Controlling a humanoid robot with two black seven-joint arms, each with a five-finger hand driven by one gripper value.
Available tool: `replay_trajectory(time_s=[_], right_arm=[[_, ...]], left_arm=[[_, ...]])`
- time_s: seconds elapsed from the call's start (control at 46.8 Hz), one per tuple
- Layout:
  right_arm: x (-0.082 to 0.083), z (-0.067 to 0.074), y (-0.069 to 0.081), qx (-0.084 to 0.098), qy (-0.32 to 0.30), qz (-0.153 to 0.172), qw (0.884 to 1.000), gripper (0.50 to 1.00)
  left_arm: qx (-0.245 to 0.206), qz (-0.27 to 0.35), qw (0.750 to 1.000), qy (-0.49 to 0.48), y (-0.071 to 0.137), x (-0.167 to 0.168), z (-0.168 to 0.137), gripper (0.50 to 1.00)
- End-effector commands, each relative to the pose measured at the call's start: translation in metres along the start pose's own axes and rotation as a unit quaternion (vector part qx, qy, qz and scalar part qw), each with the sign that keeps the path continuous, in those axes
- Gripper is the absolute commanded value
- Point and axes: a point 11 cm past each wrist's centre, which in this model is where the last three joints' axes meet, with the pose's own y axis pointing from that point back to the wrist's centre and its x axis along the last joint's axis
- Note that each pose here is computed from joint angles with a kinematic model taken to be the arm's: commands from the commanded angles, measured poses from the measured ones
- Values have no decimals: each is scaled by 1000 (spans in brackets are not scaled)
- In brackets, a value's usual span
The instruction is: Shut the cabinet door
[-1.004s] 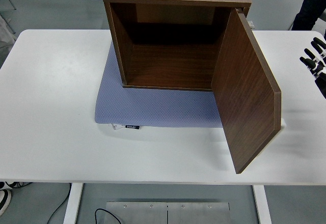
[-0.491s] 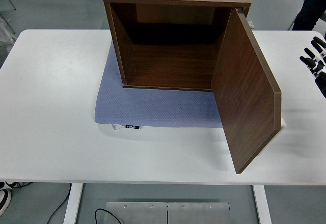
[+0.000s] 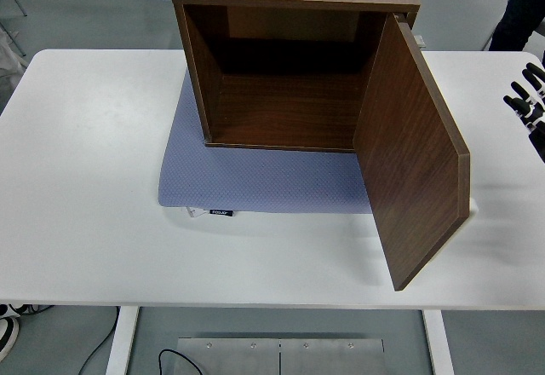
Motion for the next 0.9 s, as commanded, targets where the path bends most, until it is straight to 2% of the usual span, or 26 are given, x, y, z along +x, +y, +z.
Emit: replay_trajectory(time_s=[0.0, 0.128, 0.235, 0.427, 0.62, 0.812, 0.876], right_arm=[[1, 0, 1, -3, 4, -2, 1000, 1000], [1, -9, 2, -5, 20, -13, 1000, 1000], [-5, -20, 3, -3, 35, -40, 999, 1000], [-9, -28, 4, -19, 52, -70, 996, 1000], [-28, -36, 4, -24, 67, -119, 990, 1000], [-38, -33, 24, -47, 78, -173, 981, 1000], [-33, -31, 31, -54, 78, -171, 981, 1000]], left_arm=[[-1, 0, 1000, 0, 0, 0, 1, 1000], [0, 0, 1000, 0, 0, 0, 0, 1000], [-1, 0, 1000, 0, 0, 0, 1, 1000], [0, 0, 1000, 0, 0, 0, 0, 1000], [0, 0, 1000, 0, 0, 0, 0, 1000], [0, 0, 1000, 0, 0, 0, 0, 1000], [0, 0, 1000, 0, 0, 0, 0, 1000]])
